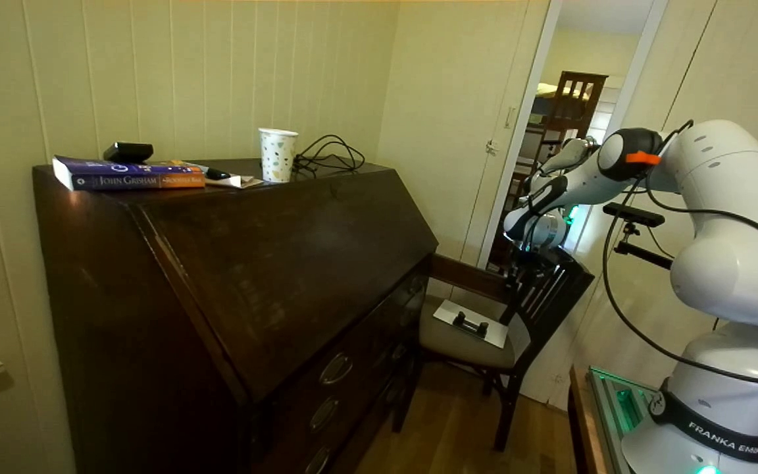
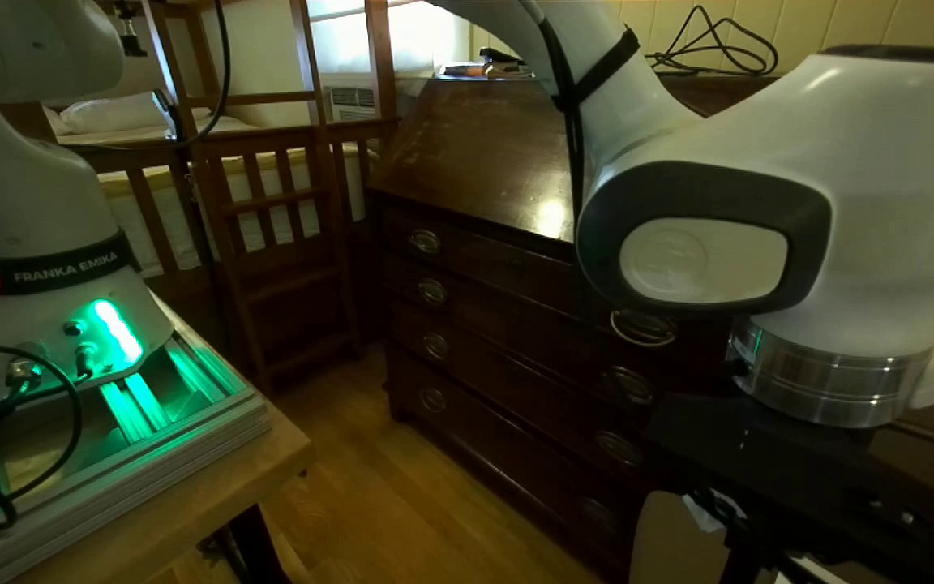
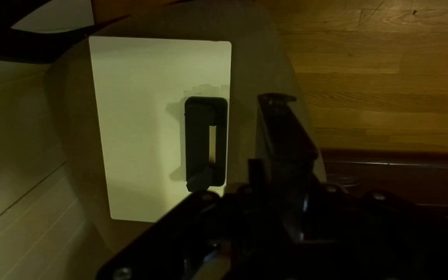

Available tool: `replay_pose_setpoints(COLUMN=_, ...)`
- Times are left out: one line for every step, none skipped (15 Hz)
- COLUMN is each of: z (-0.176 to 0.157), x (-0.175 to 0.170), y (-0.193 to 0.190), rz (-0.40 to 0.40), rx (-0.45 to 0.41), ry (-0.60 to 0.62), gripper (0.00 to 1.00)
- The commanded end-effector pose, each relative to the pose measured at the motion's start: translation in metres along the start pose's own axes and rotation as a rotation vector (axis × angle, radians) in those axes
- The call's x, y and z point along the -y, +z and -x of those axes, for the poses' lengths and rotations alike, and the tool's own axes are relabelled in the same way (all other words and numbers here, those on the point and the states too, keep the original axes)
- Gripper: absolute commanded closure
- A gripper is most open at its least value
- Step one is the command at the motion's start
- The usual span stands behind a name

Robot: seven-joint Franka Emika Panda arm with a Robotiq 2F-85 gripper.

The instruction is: Move the wooden rail on the right backwards.

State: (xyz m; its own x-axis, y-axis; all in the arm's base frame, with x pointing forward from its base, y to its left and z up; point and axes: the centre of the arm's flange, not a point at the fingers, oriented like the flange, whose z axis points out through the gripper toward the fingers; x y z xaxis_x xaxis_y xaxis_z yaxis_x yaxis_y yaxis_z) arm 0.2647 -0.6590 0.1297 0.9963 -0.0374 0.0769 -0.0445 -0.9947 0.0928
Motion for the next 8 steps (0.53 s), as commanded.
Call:
replay_pose_setpoints(z=-0.007, x=0.007, y=-0.008, rz=-0.015, rx=-0.027, ry=-0.023, gripper=0.94)
replay_pose_setpoints(z=-0.015, x=0.009, y=-0.004, rz=-0.022, rx=-0.022, ry=-0.026, gripper=0.94)
replay_pose_setpoints(z=-0.022, x=0.013, y=-0.002, rz=-0.026, rx=-0.021, ry=-0.031, gripper=0.94)
replay_pose_setpoints(z=-0.028, x=0.016, y=0.0, rz=-0.028, rx=-0.027, ry=-0.034, gripper=0.94)
replay_pose_setpoints(z=-0.035, x=0.02, y=0.001, rz=-0.028, rx=-0.036, ry=-0.036, gripper=0.94)
replay_pose_setpoints(z=-0.041, x=0.023, y=0.002, rz=-0.021, rx=-0.041, ry=-0.034, gripper=0.94)
replay_pose_setpoints(z=-0.047, x=0.026, y=0.001, rz=-0.012, rx=-0.045, ry=-0.027, gripper=0.94)
replay_pose_setpoints(z=-0.053, x=0.027, y=-0.001, rz=-0.006, rx=-0.051, ry=-0.021, gripper=0.94)
